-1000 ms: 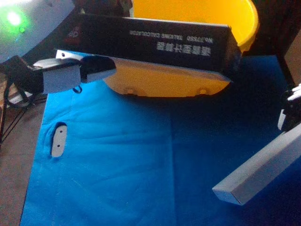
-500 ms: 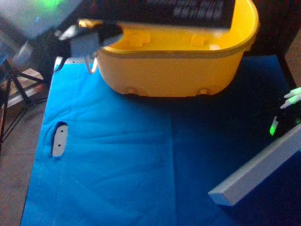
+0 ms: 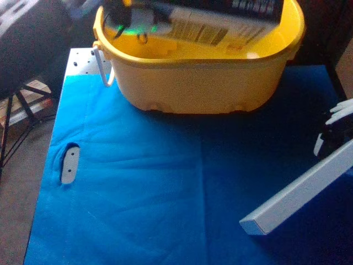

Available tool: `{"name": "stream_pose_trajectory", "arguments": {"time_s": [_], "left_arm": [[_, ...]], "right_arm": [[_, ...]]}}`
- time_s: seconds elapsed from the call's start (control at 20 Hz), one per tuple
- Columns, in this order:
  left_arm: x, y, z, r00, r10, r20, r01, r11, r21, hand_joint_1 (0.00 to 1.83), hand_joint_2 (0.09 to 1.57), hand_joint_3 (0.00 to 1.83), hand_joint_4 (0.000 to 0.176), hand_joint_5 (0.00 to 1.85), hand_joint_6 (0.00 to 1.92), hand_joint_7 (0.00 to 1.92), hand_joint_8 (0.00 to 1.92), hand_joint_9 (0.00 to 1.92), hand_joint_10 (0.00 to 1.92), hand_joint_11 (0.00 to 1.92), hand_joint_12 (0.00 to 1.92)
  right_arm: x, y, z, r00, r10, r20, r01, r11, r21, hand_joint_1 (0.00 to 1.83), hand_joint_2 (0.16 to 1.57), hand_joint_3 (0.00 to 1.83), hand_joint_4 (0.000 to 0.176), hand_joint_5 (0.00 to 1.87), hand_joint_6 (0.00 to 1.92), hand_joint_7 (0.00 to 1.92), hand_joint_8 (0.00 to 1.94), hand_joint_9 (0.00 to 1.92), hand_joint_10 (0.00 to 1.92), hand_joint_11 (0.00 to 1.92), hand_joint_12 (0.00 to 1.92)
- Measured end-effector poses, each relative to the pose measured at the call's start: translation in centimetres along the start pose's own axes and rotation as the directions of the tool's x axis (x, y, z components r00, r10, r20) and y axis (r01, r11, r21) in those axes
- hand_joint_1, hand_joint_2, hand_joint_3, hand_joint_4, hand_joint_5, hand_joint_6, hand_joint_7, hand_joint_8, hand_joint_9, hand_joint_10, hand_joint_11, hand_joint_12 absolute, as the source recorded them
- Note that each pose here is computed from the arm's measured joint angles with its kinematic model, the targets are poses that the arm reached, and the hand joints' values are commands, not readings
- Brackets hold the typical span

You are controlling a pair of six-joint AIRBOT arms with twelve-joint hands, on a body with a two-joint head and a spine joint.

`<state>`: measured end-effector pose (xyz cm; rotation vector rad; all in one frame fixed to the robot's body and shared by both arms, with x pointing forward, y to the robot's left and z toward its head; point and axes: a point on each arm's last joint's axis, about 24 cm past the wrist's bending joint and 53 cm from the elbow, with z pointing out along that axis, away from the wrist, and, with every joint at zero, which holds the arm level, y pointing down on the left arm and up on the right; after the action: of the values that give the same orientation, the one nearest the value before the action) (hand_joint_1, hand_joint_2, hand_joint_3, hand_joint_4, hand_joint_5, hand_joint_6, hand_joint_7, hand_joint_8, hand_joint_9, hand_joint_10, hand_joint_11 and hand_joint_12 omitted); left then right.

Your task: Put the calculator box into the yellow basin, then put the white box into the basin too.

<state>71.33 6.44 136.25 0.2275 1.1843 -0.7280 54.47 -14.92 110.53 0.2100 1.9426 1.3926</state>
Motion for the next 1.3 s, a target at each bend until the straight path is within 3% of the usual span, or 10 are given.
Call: {"name": "stream_pose_trajectory", "arguments": {"time_s": [0.25, 0.35, 0.45, 0.5, 0.7, 0.95, 1.15, 1.2, 1.25, 1.3], "left_arm": [[0.3, 0.7, 1.1, 0.9988, -0.030, -0.038, 0.030, 0.9994, -0.021, 1.20, 1.21, 0.00, 0.000, 0.76, 1.25, 0.82, 1.29, 0.76, 1.08, 0.61, 1.41], [-0.5, 1.5, 1.5, 0.9990, -0.039, -0.021, 0.038, 0.9985, -0.040, 0.90, 1.03, 0.00, 0.000, 0.65, 0.15, 0.58, 0.14, 0.44, 0.47, 0.13, 1.47], [-0.4, 2.4, 1.5, 0.9984, -0.051, -0.026, 0.049, 0.9969, -0.062, 0.75, 0.94, 0.00, 0.006, 0.49, 0.00, 0.39, 0.00, 0.31, 0.10, 0.00, 1.26], [-0.3, 2.3, 1.5, 0.9983, -0.049, -0.031, 0.048, 0.9971, -0.059, 0.70, 0.90, 0.00, 0.052, 0.38, 0.00, 0.25, 0.00, 0.29, 0.07, 0.00, 1.26], [-0.8, 2.4, 1.6, 0.9977, -0.063, -0.022, 0.062, 0.9961, -0.063, 0.58, 0.85, 0.00, 0.117, 0.20, 0.00, 0.08, 0.00, 0.00, 0.00, 0.00, 0.01], [-1.7, 3.8, 1.1, 0.9980, -0.063, -0.009, 0.062, 0.9940, -0.090, 0.58, 0.88, 0.01, 0.123, 0.21, 0.01, 0.03, 0.01, 0.00, 0.00, 0.00, 0.00], [-4.2, 5.3, -0.4, 0.9981, -0.051, 0.033, 0.055, 0.9919, -0.114, 0.58, 0.99, 0.04, 0.033, 0.22, 0.01, 0.04, 0.00, 0.00, 0.00, 0.01, 0.01], [-4.7, 5.7, -0.6, 0.9980, -0.047, 0.044, 0.052, 0.9912, -0.122, 0.61, 1.02, 0.00, 0.030, 0.23, 0.01, 0.03, 0.00, 0.00, 0.00, 0.00, 0.62], [-5.4, 6.5, -1.0, 0.9971, -0.050, 0.057, 0.058, 0.9886, -0.139, 0.64, 1.04, 0.00, 0.034, 0.24, 0.01, 0.03, 0.01, 0.04, 0.01, 0.00, 1.03], [-5.8, 7.3, -1.4, 0.9963, -0.057, 0.064, 0.066, 0.9855, -0.157, 0.63, 1.05, 0.00, 0.032, 0.24, 0.00, 0.03, 0.00, 0.05, 0.01, 0.00, 1.11]], "right_arm": [[0.0, 0.2, 0.2, 1.000, -0.005, -0.002, 0.005, 1.000, -0.006, 1.36, 1.18, 0.00, 0.000, 0.91, 0.82, 0.74, 1.47, 0.82, 1.48, 0.96, 1.62], [0.1, 0.3, 0.2, 1.000, -0.009, -0.007, 0.009, 1.000, -0.009, 1.36, 1.19, 0.00, 0.000, 0.89, 0.84, 0.73, 1.48, 0.81, 1.50, 0.97, 1.65], [0.0, 0.5, 0.3, 1.000, -0.010, -0.005, 0.010, 1.000, -0.015, 1.36, 1.19, 0.00, 0.000, 0.89, 0.83, 0.74, 1.47, 0.81, 1.49, 0.96, 1.63], [0.0, 0.5, 0.3, 1.000, -0.010, -0.005, 0.010, 1.000, -0.015, 1.37, 1.17, 0.00, 0.000, 0.92, 0.81, 0.76, 1.44, 0.84, 1.46, 0.98, 1.62], [0.0, 0.8, 0.3, 1.000, -0.021, -0.009, 0.020, 0.999, -0.024, 1.37, 1.18, 0.00, 0.000, 0.89, 0.87, 0.74, 1.46, 0.83, 1.49, 1.01, 1.62], [-1.0, 2.0, 0.4, 0.998, -0.055, 0.000, 0.055, 0.997, -0.050, 1.37, 1.17, 0.00, 0.000, 0.89, 0.96, 0.79, 1.36, 0.86, 1.44, 0.96, 1.66], [-3.3, 5.8, -0.3, 0.992, -0.119, 0.045, 0.123, 0.985, -0.117, 1.38, 1.14, 0.00, 0.000, 0.90, 1.01, 0.86, 1.23, 0.95, 1.30, 1.06, 1.55], [-4.1, 7.0, -0.6, 0.989, -0.134, 0.065, 0.142, 0.979, -0.145, 1.38, 1.14, 0.00, 0.000, 0.89, 1.09, 0.90, 1.12, 0.97, 1.23, 0.99, 1.50], [-4.9, 8.4, -0.9, 0.985, -0.148, 0.090, 0.162, 0.971, -0.177, 1.20, 1.27, 0.01, 0.000, 0.82, 1.04, 0.58, 1.82, 0.97, 1.92, 1.14, 1.92], [-5.2, 9.8, -1.0, 0.980, -0.176, 0.095, 0.193, 0.959, -0.206, 1.19, 1.28, 0.01, 0.000, 0.80, 1.06, 0.57, 1.84, 0.97, 1.92, 1.13, 1.92]]}}
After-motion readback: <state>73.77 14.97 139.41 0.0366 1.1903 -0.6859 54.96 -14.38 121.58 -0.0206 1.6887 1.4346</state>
